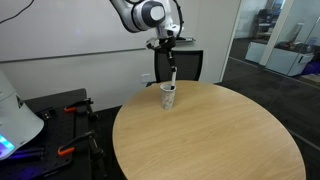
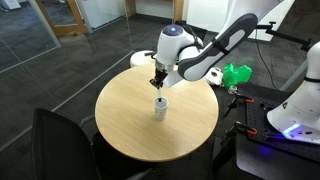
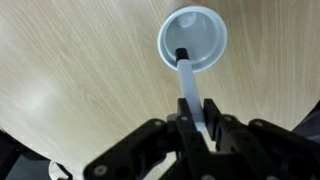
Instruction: Remove the marker from the cup and put it on the table
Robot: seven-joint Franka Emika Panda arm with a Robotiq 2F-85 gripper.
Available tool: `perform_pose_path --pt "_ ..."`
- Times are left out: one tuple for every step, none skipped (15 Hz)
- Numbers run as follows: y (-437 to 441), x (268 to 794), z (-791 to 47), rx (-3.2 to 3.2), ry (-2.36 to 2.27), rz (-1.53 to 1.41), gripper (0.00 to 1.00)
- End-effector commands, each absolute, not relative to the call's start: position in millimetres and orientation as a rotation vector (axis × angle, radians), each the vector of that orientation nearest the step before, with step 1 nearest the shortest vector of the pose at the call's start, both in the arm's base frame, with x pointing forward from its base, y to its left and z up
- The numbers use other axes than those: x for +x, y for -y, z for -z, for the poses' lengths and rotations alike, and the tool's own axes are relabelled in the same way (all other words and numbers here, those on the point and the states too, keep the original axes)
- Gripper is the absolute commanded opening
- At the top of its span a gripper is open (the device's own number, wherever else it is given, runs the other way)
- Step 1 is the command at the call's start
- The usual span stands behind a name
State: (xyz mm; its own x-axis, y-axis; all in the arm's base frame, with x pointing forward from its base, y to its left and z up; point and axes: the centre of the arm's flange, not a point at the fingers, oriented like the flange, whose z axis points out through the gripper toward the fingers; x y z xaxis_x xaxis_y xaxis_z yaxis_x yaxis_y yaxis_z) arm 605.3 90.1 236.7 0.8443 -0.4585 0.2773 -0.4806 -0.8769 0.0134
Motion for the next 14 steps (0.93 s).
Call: perform_pose_path --pt "-80.4 576.6 -281.3 2.919 0.829 -0.518 0.05" --pt "-76.9 574.3 -289.4 2.918 0.859 -0.538 0.05" --pt "-72.1 571.8 -298.2 2.915 0.898 -0.565 0.05" --pt "-67.1 570.1 -305.2 2.907 0.943 -0.583 0.05" --pt "-61.3 569.7 -310.6 2.9 0.988 -0.602 0.05" --pt "-56.0 570.3 -314.9 2.876 1.038 -0.614 0.05" --pt "-49.7 572.4 -316.9 2.853 1.089 -0.624 0.05" --pt "-42.5 575.8 -318.2 2.826 1.137 -0.63 0.05" --pt "-34.7 580.5 -317.4 2.793 1.189 -0.637 0.05" --pt "-26.8 585.7 -315.6 2.769 1.231 -0.631 0.05" --pt "-19.1 588.8 -312.2 2.742 1.272 -0.627 0.05" --pt "-11.2 592.7 -308.9 2.723 1.305 -0.61 0.05" --pt "-3.3 595.9 -304.9 2.711 1.333 -0.589 0.05" --pt "4.1 598.3 -301.4 2.698 1.355 -0.573 0.05"
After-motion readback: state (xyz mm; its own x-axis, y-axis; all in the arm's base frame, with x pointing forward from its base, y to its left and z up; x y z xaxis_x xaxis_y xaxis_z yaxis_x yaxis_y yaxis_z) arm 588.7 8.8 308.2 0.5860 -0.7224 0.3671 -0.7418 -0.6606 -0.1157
